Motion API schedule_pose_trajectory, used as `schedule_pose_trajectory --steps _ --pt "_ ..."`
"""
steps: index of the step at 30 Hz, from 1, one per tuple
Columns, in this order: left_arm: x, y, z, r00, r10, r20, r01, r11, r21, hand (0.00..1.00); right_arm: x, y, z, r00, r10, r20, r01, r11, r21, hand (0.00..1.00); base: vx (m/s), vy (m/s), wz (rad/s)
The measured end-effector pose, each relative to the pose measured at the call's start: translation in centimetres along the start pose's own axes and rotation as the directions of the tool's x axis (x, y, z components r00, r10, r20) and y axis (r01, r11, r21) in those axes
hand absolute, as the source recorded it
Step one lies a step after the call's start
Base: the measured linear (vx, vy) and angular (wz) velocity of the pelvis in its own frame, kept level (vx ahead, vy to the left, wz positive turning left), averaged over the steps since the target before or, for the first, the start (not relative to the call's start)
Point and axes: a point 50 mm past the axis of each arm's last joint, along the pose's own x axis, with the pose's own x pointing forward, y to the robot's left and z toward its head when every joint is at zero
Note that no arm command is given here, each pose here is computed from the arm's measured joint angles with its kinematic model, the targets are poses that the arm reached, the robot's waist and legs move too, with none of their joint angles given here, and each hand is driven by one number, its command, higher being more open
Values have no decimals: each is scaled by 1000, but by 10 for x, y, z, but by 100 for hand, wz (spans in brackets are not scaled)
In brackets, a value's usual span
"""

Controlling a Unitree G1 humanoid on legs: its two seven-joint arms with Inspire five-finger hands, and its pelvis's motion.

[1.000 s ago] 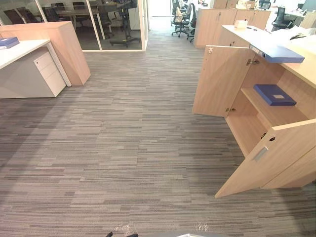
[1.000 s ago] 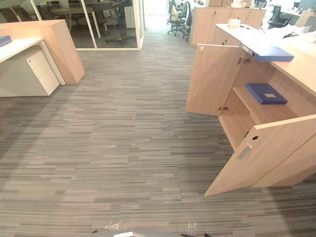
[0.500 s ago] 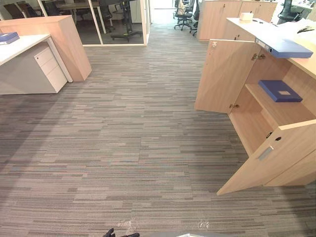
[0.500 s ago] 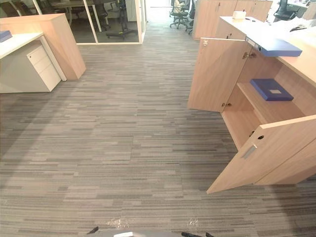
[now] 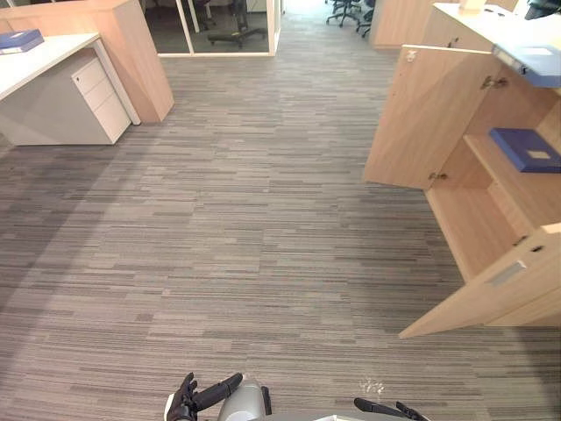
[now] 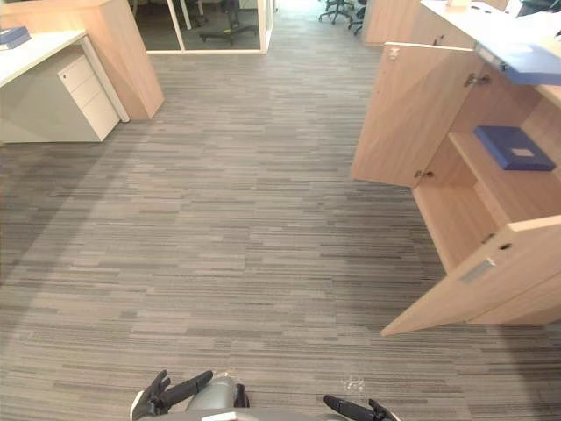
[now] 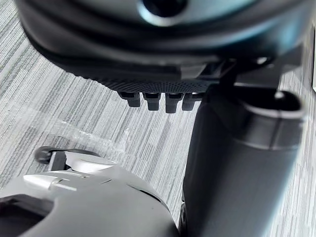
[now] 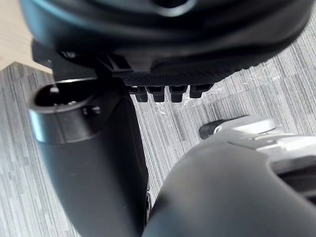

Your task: Walk over to the cabinet, pick up the folder, carry it to the office cabinet, place the folder inside the office cabinet, then close the office cabinet door

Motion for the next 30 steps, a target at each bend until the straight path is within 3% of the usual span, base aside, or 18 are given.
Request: schedule_pose_trajectory --steps 4,9,15,18,23,30 --pt "1 4 1 1000 19 1 -19 1000 10 100 1 1 -2 1000 0 -19 0 1000 13 100 337 428 -2" --pt "3 16 -5 997 57 -57 -53 997 63 100 3 25 4 998 63 -7 -63 998 23 100 394 363 -32" --pt "4 3 2 1000 -2 -26 5 992 124 100 5 20 37 993 57 104 -56 998 -14 100 315 220 15" --pt "6 -7 5 998 -51 -24 54 980 192 100 4 31 47 985 83 151 -79 996 -34 100 231 -22 15" --pt "10 -14 15 998 -66 3 64 981 183 100 4 54 53 974 135 179 -137 991 -1 100 139 -148 13" --pt "6 -36 2 992 -116 -43 121 984 128 100 4 39 33 988 85 131 -103 985 137 100 352 -264 -4"
